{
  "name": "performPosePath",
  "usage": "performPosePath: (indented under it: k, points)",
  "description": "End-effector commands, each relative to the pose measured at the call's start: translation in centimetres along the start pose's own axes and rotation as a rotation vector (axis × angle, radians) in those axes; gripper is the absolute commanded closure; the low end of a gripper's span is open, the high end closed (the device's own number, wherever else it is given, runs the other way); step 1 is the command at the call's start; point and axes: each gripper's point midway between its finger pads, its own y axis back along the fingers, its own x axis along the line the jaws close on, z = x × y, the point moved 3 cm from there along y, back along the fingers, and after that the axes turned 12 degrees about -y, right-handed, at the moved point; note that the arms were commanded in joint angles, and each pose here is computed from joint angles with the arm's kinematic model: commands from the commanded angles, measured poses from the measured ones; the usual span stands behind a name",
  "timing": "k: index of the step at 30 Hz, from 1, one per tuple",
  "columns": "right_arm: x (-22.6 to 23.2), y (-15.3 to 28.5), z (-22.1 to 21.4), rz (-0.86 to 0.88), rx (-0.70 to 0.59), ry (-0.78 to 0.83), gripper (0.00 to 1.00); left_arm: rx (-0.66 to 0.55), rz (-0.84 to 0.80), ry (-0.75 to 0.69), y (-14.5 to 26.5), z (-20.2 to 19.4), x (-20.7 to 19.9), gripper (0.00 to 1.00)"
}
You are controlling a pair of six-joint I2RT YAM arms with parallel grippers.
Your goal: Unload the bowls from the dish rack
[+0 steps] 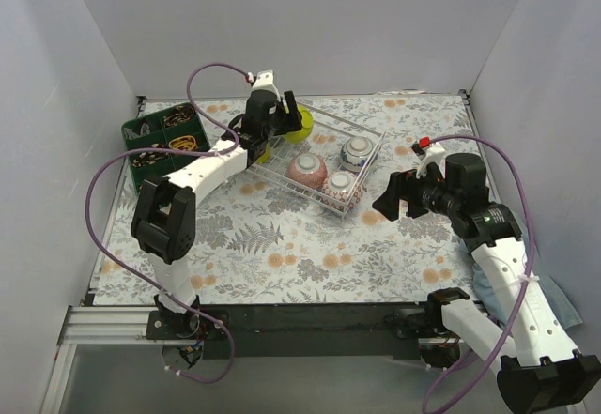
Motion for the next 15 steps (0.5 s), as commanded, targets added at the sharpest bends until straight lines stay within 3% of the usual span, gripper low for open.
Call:
performPosePath:
  k: [1, 8, 15]
  points:
    - [1.2, 0.2, 1.6, 0.048, -0.045, 0.026, 0.05, -0.189, -0.129, -0.283, 4.5, 6.3, -2.9, 0.71]
    - [1.9, -0.2, 2.7, 0.084, -0.041, 0.035, 0.05, -0.254, -0.196, -0.648, 8.5, 6.2, -5.3, 0.68]
    - [3.5, -1.1, 5.6, 0.166, -0.054, 0.058, 0.05, -0.319, -0.316, -0.856, 13.4, 5.5, -7.7, 0.64]
